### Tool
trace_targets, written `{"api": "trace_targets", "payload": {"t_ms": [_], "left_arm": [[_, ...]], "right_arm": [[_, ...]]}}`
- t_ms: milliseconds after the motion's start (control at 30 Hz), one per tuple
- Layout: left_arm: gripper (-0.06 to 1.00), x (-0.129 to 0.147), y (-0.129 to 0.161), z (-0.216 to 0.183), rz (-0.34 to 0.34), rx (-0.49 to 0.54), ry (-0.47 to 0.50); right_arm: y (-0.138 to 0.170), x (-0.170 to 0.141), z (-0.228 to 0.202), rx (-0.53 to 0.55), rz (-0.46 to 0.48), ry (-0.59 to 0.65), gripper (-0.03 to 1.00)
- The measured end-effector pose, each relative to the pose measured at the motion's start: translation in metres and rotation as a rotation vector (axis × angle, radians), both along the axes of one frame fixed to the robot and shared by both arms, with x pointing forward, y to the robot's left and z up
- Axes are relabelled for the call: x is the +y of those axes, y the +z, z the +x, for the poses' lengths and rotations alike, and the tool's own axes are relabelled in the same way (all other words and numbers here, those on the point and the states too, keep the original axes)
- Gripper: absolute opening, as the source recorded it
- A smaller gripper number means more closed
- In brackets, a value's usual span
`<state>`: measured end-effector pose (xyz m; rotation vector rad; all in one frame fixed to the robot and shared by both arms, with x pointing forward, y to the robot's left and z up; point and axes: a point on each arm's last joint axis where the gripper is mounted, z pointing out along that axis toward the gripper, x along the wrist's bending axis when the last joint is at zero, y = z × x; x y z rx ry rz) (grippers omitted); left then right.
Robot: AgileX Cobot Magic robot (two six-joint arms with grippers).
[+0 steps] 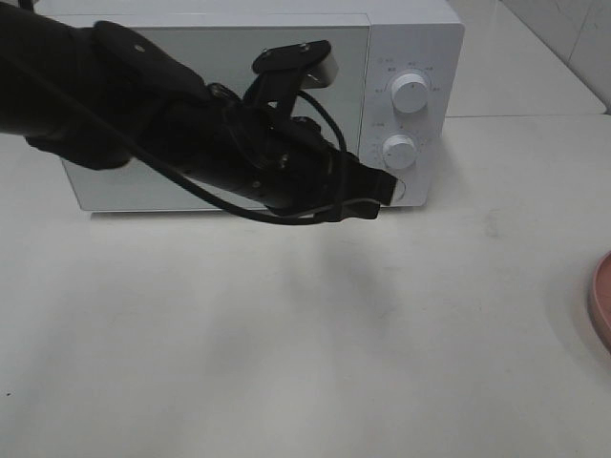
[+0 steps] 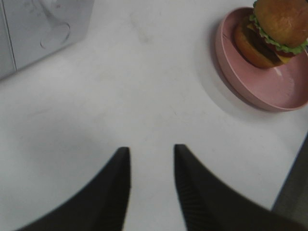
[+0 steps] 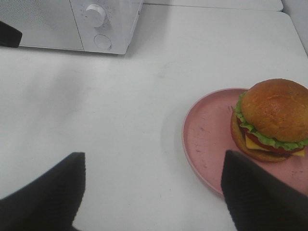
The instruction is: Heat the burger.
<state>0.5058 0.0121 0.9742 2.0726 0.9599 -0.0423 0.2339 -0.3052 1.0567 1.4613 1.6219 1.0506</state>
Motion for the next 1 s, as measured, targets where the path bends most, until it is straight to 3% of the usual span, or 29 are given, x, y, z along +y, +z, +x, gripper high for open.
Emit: {"api": "trace_targets", "payload": {"t_ms": [33, 67, 100, 167, 267, 333, 400, 433, 500, 533, 600, 700, 767, 800, 833, 900, 933, 967, 1000], "left_arm": [[0.47, 0.006, 0.0, 0.002, -0.002, 0.047, -0.002], [0.7, 0.019, 0.0, 0.007, 0.011, 0.126, -0.003], [0.7, 0.019, 0.0, 0.007, 0.011, 0.126, -0.003], [0.92, 0.041, -0.001, 0.009, 0.073, 0.242, -0.023], [0.95, 0.048, -0.001, 0.008, 0.097, 0.279, -0.034], [0.98, 0.085, 0.006, 0.012, 0.186, 0.412, 0.002], [0.99, 0.093, 0.008, 0.012, 0.203, 0.436, 0.013], [0.99, 0.112, 0.015, 0.012, 0.228, 0.505, 0.041], [0.99, 0.12, 0.019, 0.011, 0.239, 0.536, 0.045], [0.99, 0.139, 0.028, 0.01, 0.256, 0.574, 0.074], [0.99, 0.148, 0.033, 0.009, 0.266, 0.587, 0.086], [0.99, 0.174, 0.05, 0.006, 0.301, 0.566, 0.15], [0.99, 0.201, 0.067, 0.003, 0.353, 0.514, 0.257], [0.99, 0.201, 0.067, 0.003, 0.353, 0.514, 0.257], [0.99, 0.219, 0.078, 0.0, 0.389, 0.486, 0.353], [0.99, 0.227, 0.085, -0.003, 0.412, 0.462, 0.397], [0.99, 0.244, 0.097, -0.01, 0.443, 0.43, 0.498], [0.99, 0.244, 0.097, -0.01, 0.443, 0.43, 0.498], [0.99, 0.256, 0.108, -0.017, 0.457, 0.393, 0.572]], "right_arm": [[0.0, 0.0, 0.0, 0.0, 0.0, 0.0, 0.76], [0.0, 0.0, 0.0, 0.0, 0.0, 0.0, 0.76], [0.0, 0.0, 0.0, 0.0, 0.0, 0.0, 0.76], [0.0, 0.0, 0.0, 0.0, 0.0, 0.0, 0.76], [0.0, 0.0, 0.0, 0.0, 0.0, 0.0, 0.76], [0.0, 0.0, 0.0, 0.0, 0.0, 0.0, 0.76], [0.0, 0.0, 0.0, 0.0, 0.0, 0.0, 0.76], [0.0, 0.0, 0.0, 0.0, 0.0, 0.0, 0.76], [0.0, 0.0, 0.0, 0.0, 0.0, 0.0, 0.76], [0.0, 0.0, 0.0, 0.0, 0.0, 0.0, 0.76], [0.0, 0.0, 0.0, 0.0, 0.0, 0.0, 0.76], [0.0, 0.0, 0.0, 0.0, 0.0, 0.0, 0.76], [0.0, 0.0, 0.0, 0.0, 0.0, 0.0, 0.76], [0.0, 0.0, 0.0, 0.0, 0.0, 0.0, 0.76], [0.0, 0.0, 0.0, 0.0, 0.0, 0.0, 0.76], [0.0, 0.0, 0.0, 0.0, 0.0, 0.0, 0.76], [0.0, 0.0, 0.0, 0.0, 0.0, 0.0, 0.76], [0.0, 0.0, 0.0, 0.0, 0.0, 0.0, 0.76], [0.0, 0.0, 0.0, 0.0, 0.0, 0.0, 0.76]]}}
